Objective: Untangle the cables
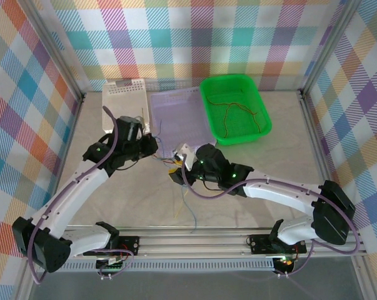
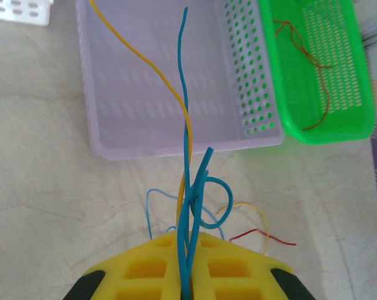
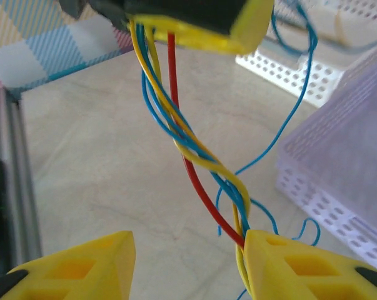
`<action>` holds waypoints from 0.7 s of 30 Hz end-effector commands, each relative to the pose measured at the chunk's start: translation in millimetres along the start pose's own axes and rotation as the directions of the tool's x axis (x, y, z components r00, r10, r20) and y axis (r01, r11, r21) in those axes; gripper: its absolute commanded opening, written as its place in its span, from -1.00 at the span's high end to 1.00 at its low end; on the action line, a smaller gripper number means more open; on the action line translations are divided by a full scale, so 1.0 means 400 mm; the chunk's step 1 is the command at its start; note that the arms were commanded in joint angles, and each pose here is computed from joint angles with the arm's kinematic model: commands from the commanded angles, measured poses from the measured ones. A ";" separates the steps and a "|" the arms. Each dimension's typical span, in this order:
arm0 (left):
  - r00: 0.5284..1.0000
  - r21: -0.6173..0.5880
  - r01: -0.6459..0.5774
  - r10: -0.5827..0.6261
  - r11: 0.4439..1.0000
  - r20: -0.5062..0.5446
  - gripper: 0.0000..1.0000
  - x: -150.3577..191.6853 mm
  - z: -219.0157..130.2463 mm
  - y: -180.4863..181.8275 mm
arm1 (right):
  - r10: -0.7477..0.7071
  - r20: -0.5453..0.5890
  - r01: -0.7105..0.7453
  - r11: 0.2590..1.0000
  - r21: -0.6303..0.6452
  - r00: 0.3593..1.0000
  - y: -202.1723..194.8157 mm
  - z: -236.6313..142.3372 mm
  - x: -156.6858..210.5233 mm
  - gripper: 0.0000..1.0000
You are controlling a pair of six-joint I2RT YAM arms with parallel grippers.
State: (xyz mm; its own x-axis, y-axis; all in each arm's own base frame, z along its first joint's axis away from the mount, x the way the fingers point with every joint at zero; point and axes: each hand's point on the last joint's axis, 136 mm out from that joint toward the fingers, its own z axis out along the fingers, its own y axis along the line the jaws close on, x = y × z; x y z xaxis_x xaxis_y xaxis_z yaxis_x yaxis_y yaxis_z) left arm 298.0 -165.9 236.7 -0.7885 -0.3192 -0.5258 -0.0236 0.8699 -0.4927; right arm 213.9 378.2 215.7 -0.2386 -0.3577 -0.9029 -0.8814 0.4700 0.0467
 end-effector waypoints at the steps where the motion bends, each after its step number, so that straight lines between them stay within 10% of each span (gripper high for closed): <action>1: 0.998 -0.029 0.055 -0.055 0.998 -0.005 1.00 0.000 -0.011 -0.001 | -0.147 0.031 0.141 0.980 0.137 0.989 -0.023 0.011 -0.011 0.03; 21: 0.987 -0.101 0.116 -0.125 0.988 -0.096 1.00 0.051 0.027 0.010 | -0.497 0.007 0.433 0.763 0.479 0.868 0.005 0.079 -0.046 0.28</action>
State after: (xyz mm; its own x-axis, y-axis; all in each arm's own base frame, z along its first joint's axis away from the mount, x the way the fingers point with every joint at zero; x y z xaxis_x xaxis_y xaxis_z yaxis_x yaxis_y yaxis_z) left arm 290.8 -172.2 213.0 -0.8303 -0.3831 -0.4048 -0.1618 0.8607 -0.4826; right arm 218.8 412.4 180.9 0.1588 -0.5961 -0.7870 -0.7012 0.4931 -0.5150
